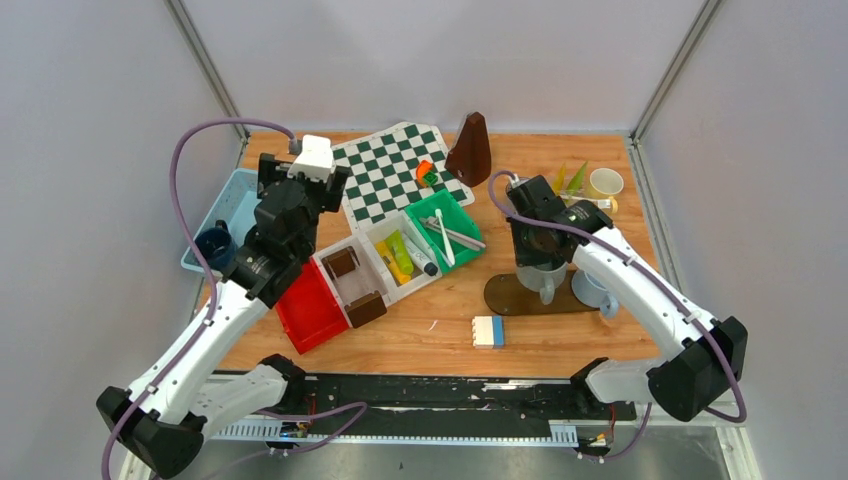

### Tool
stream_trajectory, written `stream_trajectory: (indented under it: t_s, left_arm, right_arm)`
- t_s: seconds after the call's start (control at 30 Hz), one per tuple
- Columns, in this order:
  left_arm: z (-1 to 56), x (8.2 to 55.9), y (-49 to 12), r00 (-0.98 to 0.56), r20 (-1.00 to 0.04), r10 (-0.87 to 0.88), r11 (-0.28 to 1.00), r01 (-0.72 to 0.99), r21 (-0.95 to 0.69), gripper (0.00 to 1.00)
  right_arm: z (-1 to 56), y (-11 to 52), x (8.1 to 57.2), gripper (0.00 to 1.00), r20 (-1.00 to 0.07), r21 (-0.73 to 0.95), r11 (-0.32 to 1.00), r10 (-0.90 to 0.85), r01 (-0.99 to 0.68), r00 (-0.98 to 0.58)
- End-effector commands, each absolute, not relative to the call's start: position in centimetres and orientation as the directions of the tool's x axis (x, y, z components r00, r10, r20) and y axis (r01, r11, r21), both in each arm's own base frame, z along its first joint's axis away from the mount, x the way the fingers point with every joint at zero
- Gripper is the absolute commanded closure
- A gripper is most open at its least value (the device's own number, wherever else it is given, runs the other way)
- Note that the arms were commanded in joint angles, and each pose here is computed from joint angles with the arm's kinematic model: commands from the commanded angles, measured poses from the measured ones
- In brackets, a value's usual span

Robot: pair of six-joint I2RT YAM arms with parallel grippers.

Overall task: Prepare toiletry sets of a toothbrush and toothpaste on the tray
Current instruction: Place the cup on the tray.

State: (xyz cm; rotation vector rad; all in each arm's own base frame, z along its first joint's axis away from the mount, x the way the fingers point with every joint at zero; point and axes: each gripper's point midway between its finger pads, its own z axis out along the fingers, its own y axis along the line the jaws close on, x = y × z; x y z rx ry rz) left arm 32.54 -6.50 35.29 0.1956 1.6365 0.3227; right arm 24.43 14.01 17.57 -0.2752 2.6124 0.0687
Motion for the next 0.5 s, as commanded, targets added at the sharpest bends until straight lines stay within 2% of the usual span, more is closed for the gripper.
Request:
stream_trajectory:
  t_s: [0.0, 0.17, 0.47]
  left_arm:
    - [38.1, 32.4, -4.9, 0.037, -0.960, 0.277, 0.947, -0.177, 0.267, 0.00]
    - [37.5, 32.6, -3.4, 0.045, -0.942, 0.333, 0.915, -0.256, 0.311, 0.00]
    - [37.8, 32.2, -2.8, 0.082, -0.933, 0.351, 0.908, -0.275, 0.317, 0.00]
  right_arm:
    - [17.8, 12.7, 25.2, 1.00, -0.492, 0.049, 0.998, -0.007, -0.036, -0.871]
    - [16.5, 11.1, 26.0, 1.00, -0.462, 0.038, 0.999, 0.039, 0.024, -0.886]
    - [14.2, 11.2, 26.6, 1.00, -0.425, 0.007, 1.000, -0.004, -0.007, -0.905]
